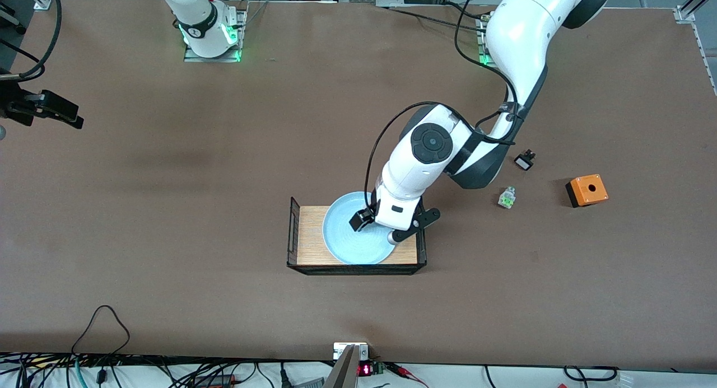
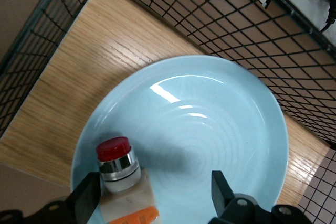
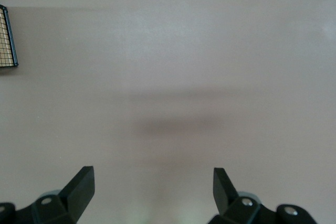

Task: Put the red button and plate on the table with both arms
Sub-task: 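Lower the left gripper and close it on the red button, then lift the red button out of the wire tray with the left gripper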

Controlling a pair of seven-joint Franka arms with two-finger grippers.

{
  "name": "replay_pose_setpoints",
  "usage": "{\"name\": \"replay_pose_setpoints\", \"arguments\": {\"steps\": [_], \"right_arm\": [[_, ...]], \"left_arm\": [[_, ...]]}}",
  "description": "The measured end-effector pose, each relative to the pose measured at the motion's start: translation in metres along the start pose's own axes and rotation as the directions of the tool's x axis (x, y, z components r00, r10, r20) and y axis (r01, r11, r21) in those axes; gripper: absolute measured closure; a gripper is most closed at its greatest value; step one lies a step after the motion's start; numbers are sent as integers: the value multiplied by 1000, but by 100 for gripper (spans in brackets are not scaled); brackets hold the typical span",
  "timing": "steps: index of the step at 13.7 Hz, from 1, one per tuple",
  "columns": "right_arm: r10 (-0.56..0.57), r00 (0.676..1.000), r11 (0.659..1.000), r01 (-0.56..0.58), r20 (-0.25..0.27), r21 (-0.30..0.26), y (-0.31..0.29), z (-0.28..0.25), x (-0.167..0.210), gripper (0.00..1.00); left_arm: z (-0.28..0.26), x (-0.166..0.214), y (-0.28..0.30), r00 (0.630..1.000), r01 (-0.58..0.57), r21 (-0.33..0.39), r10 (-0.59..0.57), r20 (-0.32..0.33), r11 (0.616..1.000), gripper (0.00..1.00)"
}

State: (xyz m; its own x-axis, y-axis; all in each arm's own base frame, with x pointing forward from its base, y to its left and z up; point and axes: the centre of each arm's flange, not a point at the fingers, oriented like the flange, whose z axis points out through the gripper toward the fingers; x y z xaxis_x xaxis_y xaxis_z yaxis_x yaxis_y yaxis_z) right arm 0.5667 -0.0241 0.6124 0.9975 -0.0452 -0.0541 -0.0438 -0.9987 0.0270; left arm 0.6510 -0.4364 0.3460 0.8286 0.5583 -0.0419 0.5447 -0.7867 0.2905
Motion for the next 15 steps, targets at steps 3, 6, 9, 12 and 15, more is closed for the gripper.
{"name": "replay_pose_setpoints", "arguments": {"steps": [3, 6, 9, 12, 15], "right_arm": [[0, 1000, 1000, 0, 0, 0, 0, 0, 0, 0], [0, 1000, 1000, 0, 0, 0, 0, 0, 0, 0], [0, 1000, 1000, 0, 0, 0, 0, 0, 0, 0], [0, 1000, 1000, 0, 0, 0, 0, 0, 0, 0], [0, 1000, 1000, 0, 0, 0, 0, 0, 0, 0]], "left_arm": [[1, 0, 0, 1000, 0, 2, 0, 0, 1000, 12], [1, 0, 0, 1000, -1, 2, 1, -2, 1000, 26], [1, 1, -1, 1000, -8, 6, 8, -10, 1000, 38], [2, -2, 0, 999, -31, 16, 31, -32, 999, 40], [3, -4, 1, 999, -34, 16, 34, -32, 999, 49]]}}
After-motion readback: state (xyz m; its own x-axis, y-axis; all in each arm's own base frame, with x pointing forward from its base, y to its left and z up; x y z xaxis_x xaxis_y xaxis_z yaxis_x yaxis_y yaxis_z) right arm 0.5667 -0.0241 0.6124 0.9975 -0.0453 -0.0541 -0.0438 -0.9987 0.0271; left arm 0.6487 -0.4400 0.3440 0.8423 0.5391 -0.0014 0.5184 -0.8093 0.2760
